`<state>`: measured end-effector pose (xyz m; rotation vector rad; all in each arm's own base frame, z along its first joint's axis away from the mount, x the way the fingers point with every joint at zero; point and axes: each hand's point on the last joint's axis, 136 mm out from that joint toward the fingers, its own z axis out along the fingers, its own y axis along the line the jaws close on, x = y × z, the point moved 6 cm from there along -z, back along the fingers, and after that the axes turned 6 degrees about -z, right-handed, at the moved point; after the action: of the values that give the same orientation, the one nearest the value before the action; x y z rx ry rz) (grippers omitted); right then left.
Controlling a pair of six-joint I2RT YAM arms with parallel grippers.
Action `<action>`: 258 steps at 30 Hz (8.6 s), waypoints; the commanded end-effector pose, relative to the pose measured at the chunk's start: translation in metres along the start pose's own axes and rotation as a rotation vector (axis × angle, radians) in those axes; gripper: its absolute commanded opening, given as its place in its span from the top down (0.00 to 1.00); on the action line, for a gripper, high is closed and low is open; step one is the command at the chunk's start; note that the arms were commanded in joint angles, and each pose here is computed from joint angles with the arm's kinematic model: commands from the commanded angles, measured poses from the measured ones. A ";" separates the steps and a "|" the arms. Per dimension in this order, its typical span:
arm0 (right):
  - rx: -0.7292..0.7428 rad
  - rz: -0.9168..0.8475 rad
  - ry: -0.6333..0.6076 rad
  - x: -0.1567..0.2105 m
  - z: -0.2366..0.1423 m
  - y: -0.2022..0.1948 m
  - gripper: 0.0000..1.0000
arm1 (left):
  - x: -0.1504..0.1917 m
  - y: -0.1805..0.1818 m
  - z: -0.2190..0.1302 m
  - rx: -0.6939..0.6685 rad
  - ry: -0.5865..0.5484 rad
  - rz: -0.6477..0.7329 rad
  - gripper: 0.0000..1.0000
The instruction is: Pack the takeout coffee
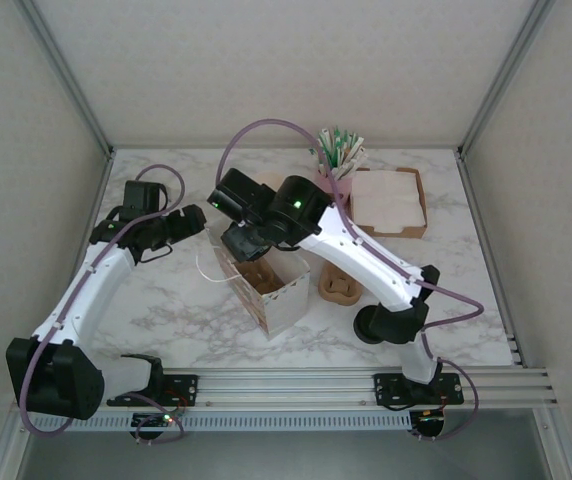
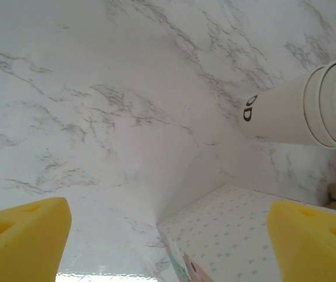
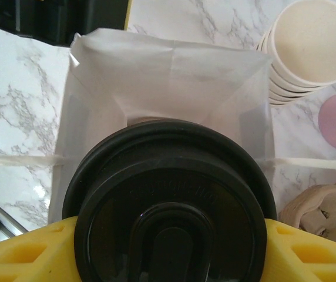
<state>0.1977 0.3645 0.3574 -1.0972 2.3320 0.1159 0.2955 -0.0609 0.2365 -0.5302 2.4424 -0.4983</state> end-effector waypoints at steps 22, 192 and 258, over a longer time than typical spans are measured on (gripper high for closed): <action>0.030 -0.020 0.129 0.009 0.047 0.001 0.40 | 0.002 -0.016 -0.003 0.098 0.045 0.015 0.13; -0.011 0.106 0.401 0.083 0.171 0.012 0.36 | 0.010 -0.021 0.002 0.085 0.082 0.040 0.13; -0.055 0.152 0.089 0.018 0.061 -0.008 0.11 | 0.011 -0.021 0.003 0.072 0.084 0.047 0.13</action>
<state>0.2265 0.3735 0.2664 -0.9949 2.5620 0.1534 0.2948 -0.0818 0.2314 -0.4572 2.5015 -0.6000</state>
